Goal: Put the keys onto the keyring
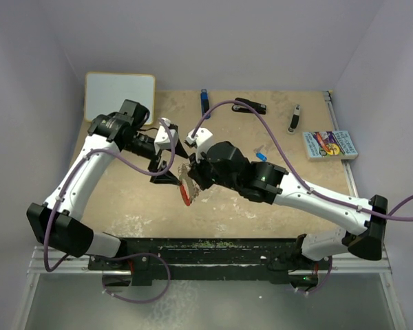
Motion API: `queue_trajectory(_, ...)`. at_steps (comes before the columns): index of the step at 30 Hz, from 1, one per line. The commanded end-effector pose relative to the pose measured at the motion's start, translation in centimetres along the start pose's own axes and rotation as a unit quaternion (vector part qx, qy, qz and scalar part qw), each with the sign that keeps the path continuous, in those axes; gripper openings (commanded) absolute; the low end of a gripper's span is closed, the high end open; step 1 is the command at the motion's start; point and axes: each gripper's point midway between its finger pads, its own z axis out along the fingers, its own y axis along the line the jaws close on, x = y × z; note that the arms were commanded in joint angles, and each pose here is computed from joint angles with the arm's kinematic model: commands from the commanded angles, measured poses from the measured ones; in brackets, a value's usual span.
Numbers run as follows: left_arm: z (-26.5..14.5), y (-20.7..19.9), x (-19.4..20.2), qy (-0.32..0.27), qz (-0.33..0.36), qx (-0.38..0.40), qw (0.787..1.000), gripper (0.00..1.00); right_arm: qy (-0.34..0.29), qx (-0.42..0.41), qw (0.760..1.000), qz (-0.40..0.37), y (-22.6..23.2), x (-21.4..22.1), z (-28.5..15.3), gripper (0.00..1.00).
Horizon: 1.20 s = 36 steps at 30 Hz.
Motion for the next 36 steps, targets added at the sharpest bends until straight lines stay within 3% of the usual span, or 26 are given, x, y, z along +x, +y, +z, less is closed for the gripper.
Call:
queue_trajectory(1,-1.2,-0.7,-2.2,0.007,0.067,-0.011,0.998,0.98,-0.042,0.016,0.999,0.002,-0.4,-2.2,-1.5,0.00)
queue_trajectory(10,-1.6,1.0,-4.4,-0.004,0.053,-0.036,0.998,0.98,-0.039,0.106,0.994,0.005,-1.7,-2.3,-0.8,0.00)
queue_trajectory(18,-2.0,1.5,-4.4,0.006,0.070,-0.061,0.996,0.98,-0.040,0.256,0.964,0.058,-5.0,-2.3,-1.9,0.00)
queue_trajectory(23,-1.9,2.2,-5.1,-0.012,0.069,-0.075,0.995,0.98,-0.054,0.240,0.967,0.068,-4.4,-3.0,-2.0,0.00)
queue_trajectory(30,-0.3,1.7,-6.4,-0.042,-0.006,-0.059,0.997,0.98,-0.056,0.242,0.966,0.077,-4.2,-3.2,-2.2,0.00)
queue_trajectory(36,1.2,1.9,-4.3,-0.006,-0.013,-0.064,0.998,0.98,-0.076,0.207,0.972,0.085,-3.3,-4.0,-2.6,0.00)
